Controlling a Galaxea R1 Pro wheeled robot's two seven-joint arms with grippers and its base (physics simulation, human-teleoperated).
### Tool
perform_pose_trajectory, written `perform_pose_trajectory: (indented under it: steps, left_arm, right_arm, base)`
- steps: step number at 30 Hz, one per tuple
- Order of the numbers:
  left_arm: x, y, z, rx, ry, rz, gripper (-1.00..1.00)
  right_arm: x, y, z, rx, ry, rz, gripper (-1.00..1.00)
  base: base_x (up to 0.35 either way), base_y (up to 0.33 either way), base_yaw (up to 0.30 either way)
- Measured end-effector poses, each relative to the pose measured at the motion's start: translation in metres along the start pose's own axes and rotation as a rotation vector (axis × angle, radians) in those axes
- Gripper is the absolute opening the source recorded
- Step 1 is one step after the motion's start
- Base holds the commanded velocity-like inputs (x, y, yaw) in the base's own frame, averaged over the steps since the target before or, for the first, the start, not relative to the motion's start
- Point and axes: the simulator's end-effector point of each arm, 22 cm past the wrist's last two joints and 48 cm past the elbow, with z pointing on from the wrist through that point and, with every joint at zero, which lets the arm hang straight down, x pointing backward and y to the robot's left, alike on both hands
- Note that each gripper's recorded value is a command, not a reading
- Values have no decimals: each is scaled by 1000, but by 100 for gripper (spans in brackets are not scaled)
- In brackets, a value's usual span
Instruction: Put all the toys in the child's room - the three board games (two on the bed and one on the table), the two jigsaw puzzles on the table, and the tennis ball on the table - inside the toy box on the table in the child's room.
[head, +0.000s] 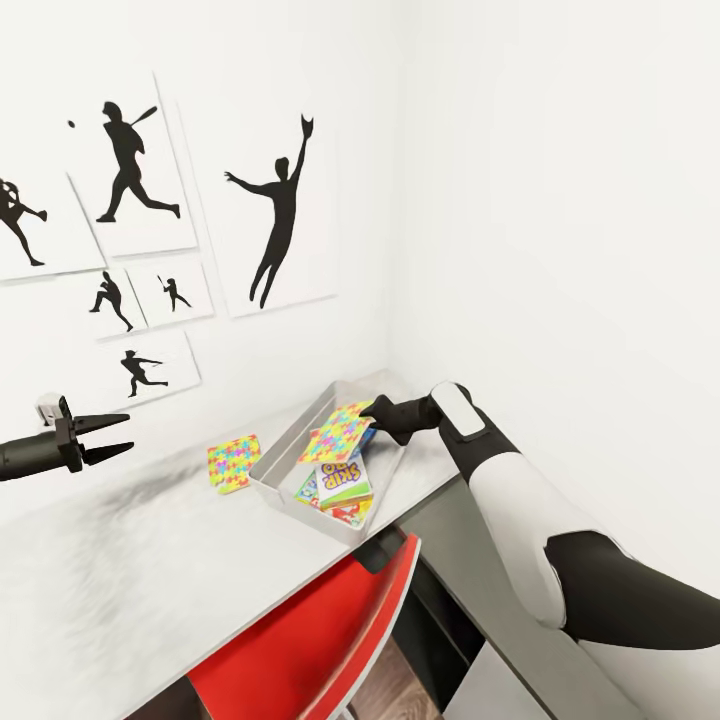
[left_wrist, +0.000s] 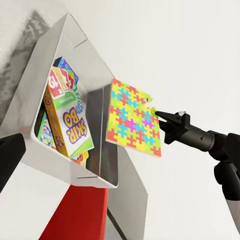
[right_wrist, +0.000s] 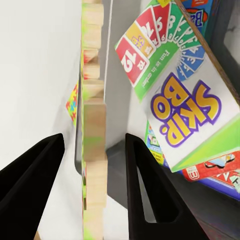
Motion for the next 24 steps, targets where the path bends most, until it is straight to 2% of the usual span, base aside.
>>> perform_pose_trajectory:
  steps: [6,19,20,24]
  left_arm:
    - [0,0,0,0,0,0,100]
    - [0,0,0,-1,1,1,100]
    - [0,0,0,-1,1,1,100]
    - [1,1,0,-1,1,0,100]
  right_arm:
    - [0,-1,0,2,-2,1,-100]
    - [-1,-1,0,3,-5,-1,-100]
    - [-1,-1,0,3,-5,-1,100]
    - [-1,-1,0,3,-4,-1,100]
  base:
    - [113,56,0]
    - [8,3,0]
    - [0,0,0]
    - [0,0,0]
